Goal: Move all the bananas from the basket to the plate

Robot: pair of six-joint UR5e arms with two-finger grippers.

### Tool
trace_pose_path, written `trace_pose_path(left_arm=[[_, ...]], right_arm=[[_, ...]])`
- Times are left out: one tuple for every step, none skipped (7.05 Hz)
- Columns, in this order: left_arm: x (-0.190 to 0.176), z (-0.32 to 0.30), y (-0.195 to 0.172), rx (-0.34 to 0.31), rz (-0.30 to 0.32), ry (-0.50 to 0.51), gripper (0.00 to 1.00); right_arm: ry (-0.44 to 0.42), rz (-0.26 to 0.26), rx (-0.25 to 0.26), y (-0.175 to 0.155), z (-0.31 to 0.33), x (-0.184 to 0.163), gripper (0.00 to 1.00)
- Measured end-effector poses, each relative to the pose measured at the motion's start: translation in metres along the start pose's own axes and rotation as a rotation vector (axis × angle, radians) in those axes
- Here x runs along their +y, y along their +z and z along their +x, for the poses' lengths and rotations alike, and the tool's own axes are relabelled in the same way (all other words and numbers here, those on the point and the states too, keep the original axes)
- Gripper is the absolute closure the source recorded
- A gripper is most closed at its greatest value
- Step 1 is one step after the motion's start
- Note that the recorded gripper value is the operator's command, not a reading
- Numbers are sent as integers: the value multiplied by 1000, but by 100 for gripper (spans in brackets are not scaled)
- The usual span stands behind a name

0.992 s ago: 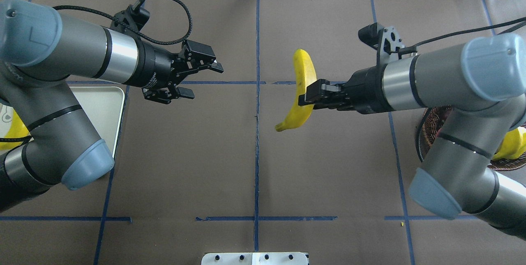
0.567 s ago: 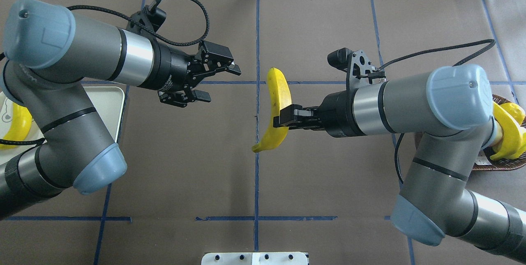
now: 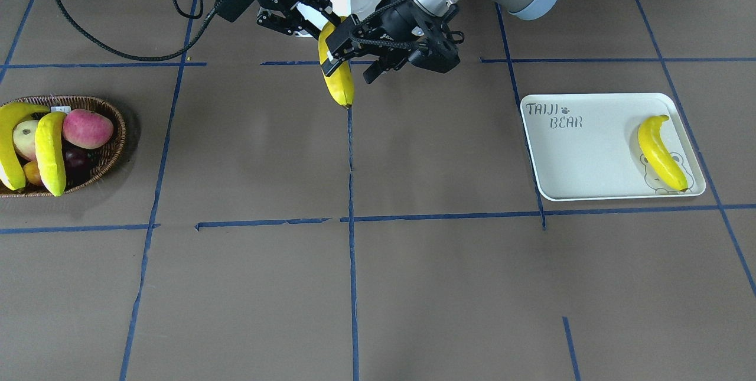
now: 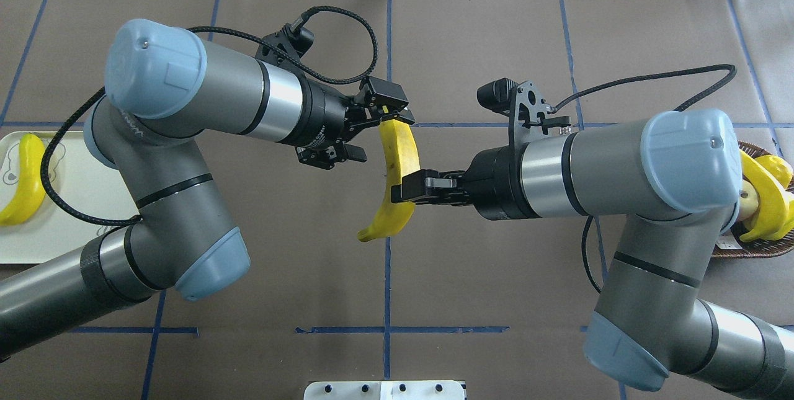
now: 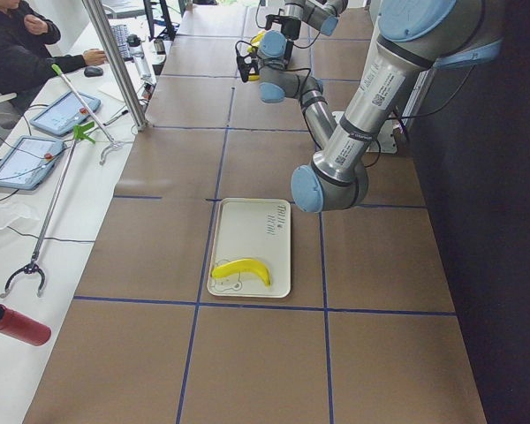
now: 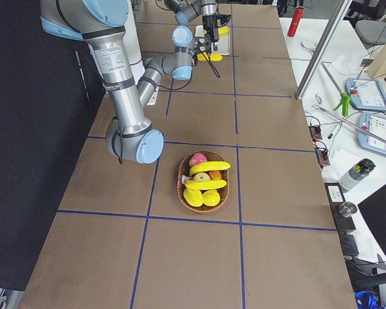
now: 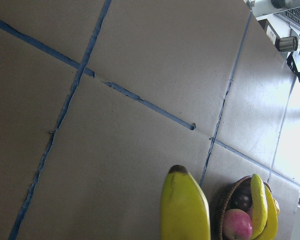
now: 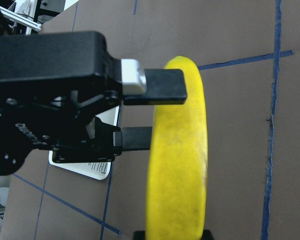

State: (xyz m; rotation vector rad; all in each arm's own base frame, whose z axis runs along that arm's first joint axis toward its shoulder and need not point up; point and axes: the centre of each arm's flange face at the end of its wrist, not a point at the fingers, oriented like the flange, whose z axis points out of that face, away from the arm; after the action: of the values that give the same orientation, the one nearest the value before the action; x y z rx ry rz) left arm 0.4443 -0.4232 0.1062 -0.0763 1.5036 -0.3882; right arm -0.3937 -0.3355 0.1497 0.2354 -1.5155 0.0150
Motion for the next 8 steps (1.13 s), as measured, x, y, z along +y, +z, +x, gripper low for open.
trace_pose_path(left_arm=[[6,0,5,4,-1,3,85],[9,0,7,6,-2,4,100],[10,-1,8,6,-3,5,100],[10,-2,9,5,0,4,100],[9,-3,10,3,7,1,100],[8,-5,11,1,13,0,100],[7,-6,11,-1,16,-1,100],[7,-7,12,-3,17,0,100]], right_arm=[[-1,-2,-2,0,-1,1,99],[-1,-4,-2,1,-1,3,90],[-1,-6,-3,1,-1,4,4],[-1,-12,0,4,0,6,0],[-2,-17,6,11,1,12,0],[-4,-12,8,15,0,17,0],[-6,-5,4,15,-2,20,0],[-7,-1,0,14,-3,20,0]])
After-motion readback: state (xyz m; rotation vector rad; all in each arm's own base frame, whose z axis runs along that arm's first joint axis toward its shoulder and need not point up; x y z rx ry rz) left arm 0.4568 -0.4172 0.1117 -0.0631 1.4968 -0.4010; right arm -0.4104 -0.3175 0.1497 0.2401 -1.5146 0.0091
